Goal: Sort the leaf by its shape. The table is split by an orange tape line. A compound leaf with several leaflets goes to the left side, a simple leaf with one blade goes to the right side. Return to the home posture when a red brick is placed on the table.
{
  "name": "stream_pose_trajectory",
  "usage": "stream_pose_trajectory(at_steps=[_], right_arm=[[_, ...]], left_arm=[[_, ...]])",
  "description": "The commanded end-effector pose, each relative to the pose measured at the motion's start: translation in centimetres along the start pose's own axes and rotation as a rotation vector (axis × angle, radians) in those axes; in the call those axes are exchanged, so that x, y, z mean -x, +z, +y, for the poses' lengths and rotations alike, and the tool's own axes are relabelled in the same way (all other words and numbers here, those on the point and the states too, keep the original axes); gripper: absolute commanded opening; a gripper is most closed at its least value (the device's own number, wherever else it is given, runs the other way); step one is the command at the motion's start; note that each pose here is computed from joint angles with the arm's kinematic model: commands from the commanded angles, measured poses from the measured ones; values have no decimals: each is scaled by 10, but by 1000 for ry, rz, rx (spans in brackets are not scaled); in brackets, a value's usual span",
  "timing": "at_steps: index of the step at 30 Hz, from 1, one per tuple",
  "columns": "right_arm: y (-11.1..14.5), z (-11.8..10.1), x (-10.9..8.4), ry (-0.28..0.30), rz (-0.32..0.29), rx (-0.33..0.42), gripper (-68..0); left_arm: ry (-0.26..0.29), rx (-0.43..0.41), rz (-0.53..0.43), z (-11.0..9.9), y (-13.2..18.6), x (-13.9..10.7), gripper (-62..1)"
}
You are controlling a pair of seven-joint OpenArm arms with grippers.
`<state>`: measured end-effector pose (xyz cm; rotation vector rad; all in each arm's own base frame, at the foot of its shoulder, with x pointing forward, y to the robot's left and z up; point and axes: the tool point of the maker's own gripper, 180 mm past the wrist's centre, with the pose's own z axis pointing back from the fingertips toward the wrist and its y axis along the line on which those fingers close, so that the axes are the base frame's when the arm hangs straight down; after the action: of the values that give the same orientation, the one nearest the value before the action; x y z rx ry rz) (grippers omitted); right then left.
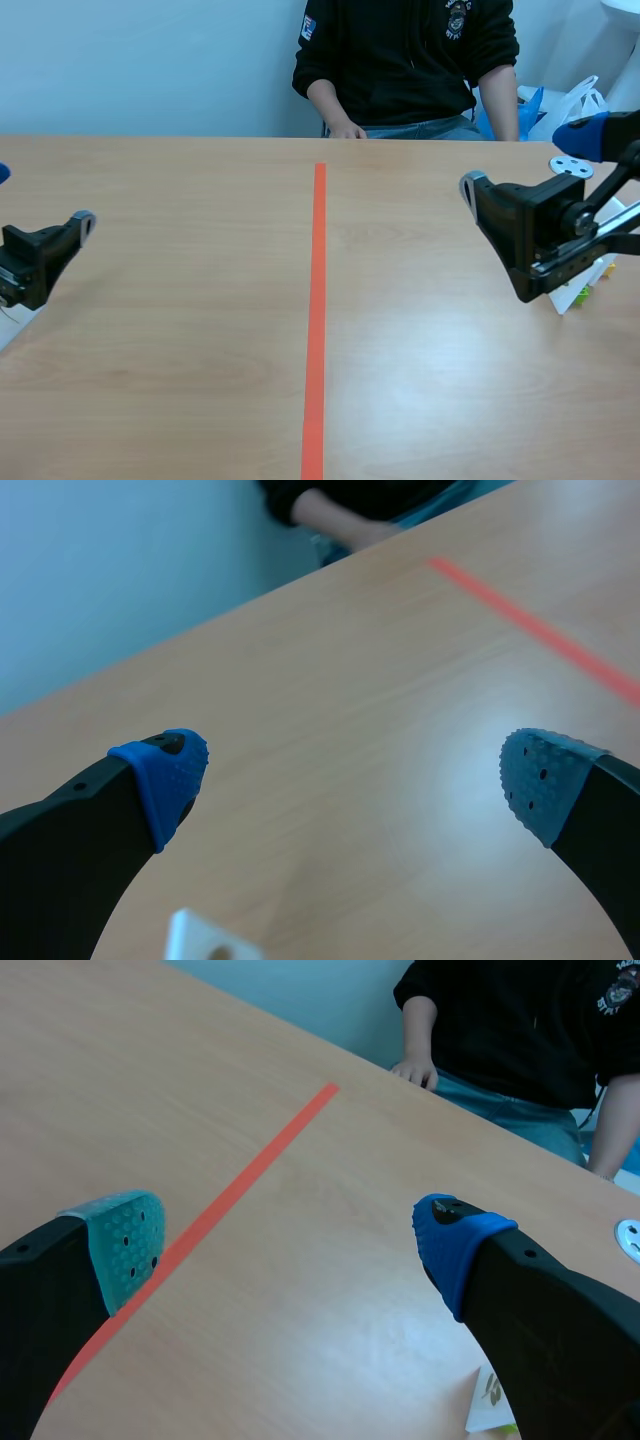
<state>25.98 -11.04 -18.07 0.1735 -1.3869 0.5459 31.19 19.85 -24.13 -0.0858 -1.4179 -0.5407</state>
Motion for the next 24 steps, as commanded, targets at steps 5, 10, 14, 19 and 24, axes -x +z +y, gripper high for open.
stream_pose_trajectory(at_steps=[5, 10, 14, 19, 24], right_arm=[[-1, -3, -7, 11, -28, 2, -169], [-1, -3, -7, 11, -28, 3, -169], [-1, -3, -7, 11, -28, 3, -169], [-1, -4, -7, 11, -28, 7, -169], [-1, -4, -7, 18, -24, 4, -169]], left_arm=[[17, 99, -116, -47, 11, -48, 14], [59, 154, -187, -80, 22, -81, 14], [91, 185, -220, -99, 32, -98, 14], [120, 195, -225, -109, 38, -106, 14], [135, 196, -226, -112, 39, -107, 14]])
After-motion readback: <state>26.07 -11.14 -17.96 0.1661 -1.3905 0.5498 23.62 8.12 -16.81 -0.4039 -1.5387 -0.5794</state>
